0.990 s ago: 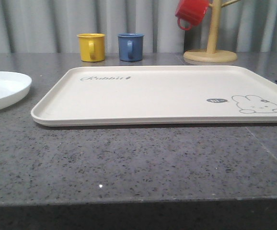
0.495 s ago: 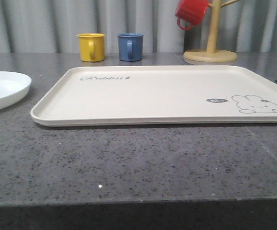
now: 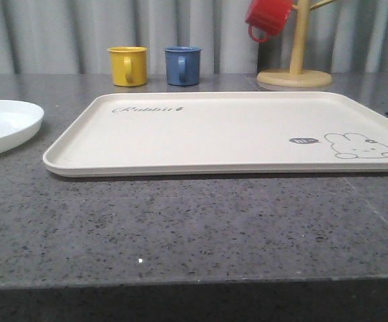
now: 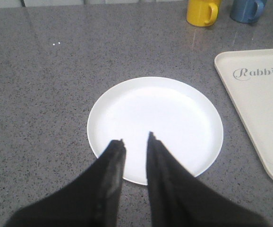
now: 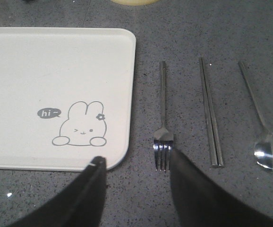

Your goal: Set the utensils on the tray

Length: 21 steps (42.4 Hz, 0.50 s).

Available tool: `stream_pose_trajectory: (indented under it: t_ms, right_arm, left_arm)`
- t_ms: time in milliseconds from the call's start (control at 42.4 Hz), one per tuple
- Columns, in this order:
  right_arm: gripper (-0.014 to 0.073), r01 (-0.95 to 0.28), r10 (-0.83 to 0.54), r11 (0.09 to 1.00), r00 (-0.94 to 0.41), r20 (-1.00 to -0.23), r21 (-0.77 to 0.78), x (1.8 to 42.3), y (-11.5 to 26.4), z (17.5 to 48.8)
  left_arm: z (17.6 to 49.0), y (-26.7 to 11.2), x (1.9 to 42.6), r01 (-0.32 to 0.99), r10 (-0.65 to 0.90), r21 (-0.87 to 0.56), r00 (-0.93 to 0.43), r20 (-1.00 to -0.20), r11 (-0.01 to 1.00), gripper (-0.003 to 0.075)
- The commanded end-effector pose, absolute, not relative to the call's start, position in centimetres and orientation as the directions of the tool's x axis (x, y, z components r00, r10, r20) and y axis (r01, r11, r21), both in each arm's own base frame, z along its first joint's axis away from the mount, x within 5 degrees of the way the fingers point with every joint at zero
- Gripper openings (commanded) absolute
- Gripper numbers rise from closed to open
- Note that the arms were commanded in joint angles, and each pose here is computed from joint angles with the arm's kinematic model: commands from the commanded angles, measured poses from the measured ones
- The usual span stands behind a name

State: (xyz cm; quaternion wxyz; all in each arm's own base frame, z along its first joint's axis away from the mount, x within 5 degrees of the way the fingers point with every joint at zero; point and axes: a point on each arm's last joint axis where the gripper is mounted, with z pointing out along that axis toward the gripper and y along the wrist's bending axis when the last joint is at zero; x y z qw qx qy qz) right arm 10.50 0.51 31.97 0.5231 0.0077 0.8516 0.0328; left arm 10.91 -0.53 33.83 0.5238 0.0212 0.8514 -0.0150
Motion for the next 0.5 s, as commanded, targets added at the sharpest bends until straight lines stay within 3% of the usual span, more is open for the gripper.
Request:
stream_pose_trajectory:
  t_ms: [0, 71, 283, 472]
  right_arm:
    - [0.0504, -0.022, 0.04, 0.998, -0.364, -0.93, 0.052, 10.9, 0.4, 33.6]
    - [0.051, -0.022, 0.04, 0.998, -0.364, -0.93, 0.052, 10.9, 0.4, 33.6]
    - [0.051, -0.022, 0.04, 0.998, -0.364, -0.93, 0.052, 10.9, 0.4, 33.6]
    - [0.051, -0.022, 0.04, 0.998, -0.364, -0.93, 0.052, 10.9, 0.4, 33.6]
  left_arm:
    - [35.2, -0.6, 11.6, 0.048, 0.002, -0.018, -0.382, -0.924, 0.999, 0.0377]
    - [35.3, -0.6, 11.8, 0.048, 0.001, -0.018, -0.368, -0.93, 0.999, 0.0413]
    - [35.4, -0.6, 11.9, 0.048, 0.001, -0.017, -0.359, -0.933, 0.999, 0.0396]
    - [35.2, -0.3, 13.3, 0.039, 0.057, 0.044, -0.475, -0.878, 0.998, 0.0396]
